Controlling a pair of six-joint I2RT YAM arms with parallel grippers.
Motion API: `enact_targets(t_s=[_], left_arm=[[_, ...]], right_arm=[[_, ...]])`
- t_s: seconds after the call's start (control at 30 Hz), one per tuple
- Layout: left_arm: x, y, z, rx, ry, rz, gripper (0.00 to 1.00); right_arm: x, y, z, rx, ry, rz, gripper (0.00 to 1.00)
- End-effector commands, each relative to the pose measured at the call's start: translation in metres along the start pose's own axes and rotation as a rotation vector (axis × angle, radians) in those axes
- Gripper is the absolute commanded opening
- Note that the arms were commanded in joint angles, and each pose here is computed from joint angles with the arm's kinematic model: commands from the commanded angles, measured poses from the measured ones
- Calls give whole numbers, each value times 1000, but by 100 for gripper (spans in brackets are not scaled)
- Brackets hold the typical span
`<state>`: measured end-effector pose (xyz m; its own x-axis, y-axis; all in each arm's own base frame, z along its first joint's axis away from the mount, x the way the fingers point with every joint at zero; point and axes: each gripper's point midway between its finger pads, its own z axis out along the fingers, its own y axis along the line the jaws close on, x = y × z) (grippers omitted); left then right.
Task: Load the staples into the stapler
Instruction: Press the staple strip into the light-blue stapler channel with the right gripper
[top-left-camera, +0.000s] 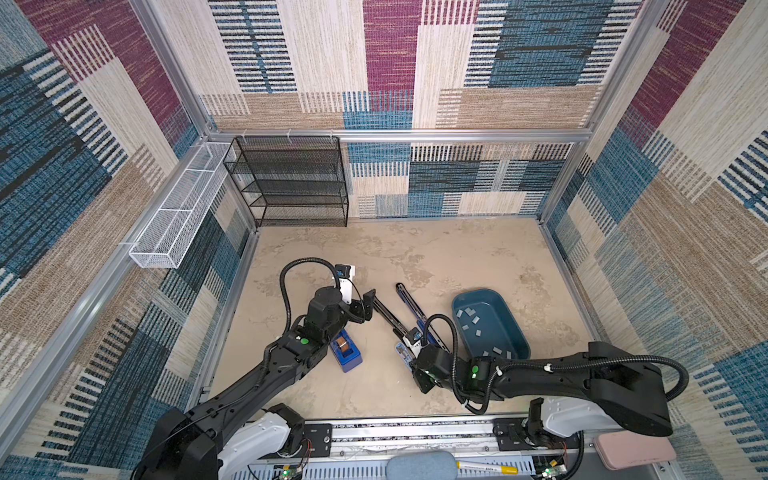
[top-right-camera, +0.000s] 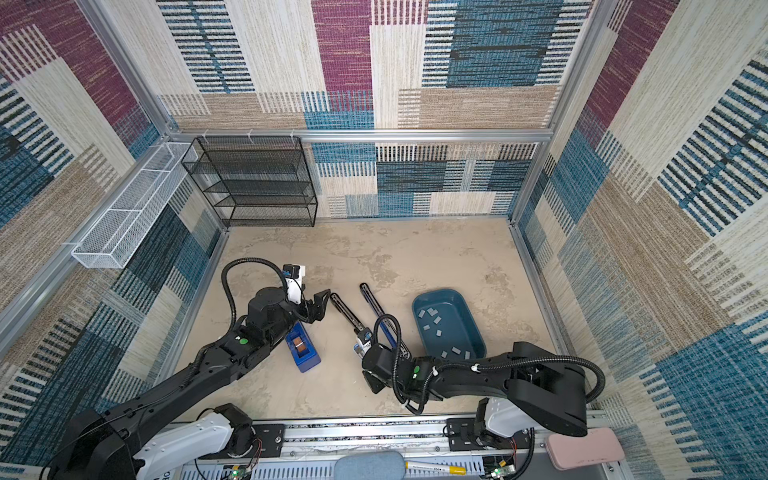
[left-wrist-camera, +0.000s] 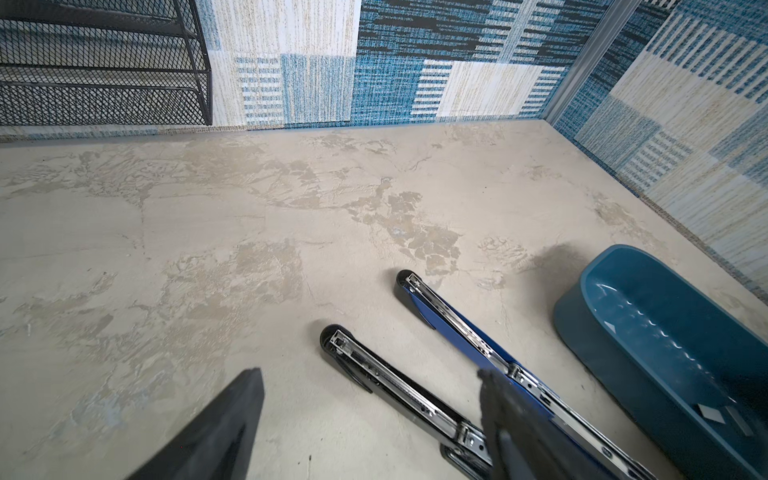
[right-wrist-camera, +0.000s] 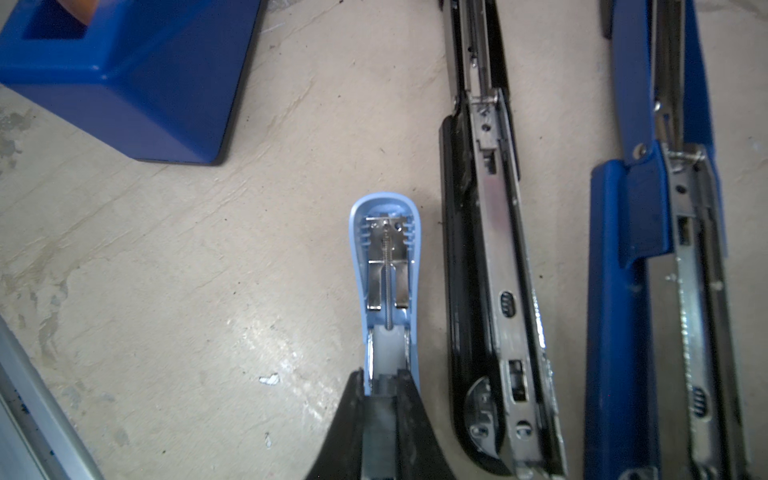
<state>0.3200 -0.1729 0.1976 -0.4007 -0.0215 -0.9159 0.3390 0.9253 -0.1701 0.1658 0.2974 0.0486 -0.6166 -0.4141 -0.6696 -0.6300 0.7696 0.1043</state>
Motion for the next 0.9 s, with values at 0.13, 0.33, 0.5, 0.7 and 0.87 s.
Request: enact_targets(t_s=[0.13,0.33,0.5,0.7,0.87], left_arm=[[-10,-3,0,11,-41,-26,85],[-10,-2,1,10,-39,-26,85],[-10,-3,0,14,-39,-26,85],[-10,-3,0,12,-40,-26,85],[-10,-2,0,11,-41,-26,85]], right_arm=[[-3,0,1,9,-13,12,0],[-3,-1,2,15,-8,10,0],[-3,-2,3,25,-6,9,0],[-2,-2,4,22,-3,7,0],[-1,-2,4,29,1,5,0]])
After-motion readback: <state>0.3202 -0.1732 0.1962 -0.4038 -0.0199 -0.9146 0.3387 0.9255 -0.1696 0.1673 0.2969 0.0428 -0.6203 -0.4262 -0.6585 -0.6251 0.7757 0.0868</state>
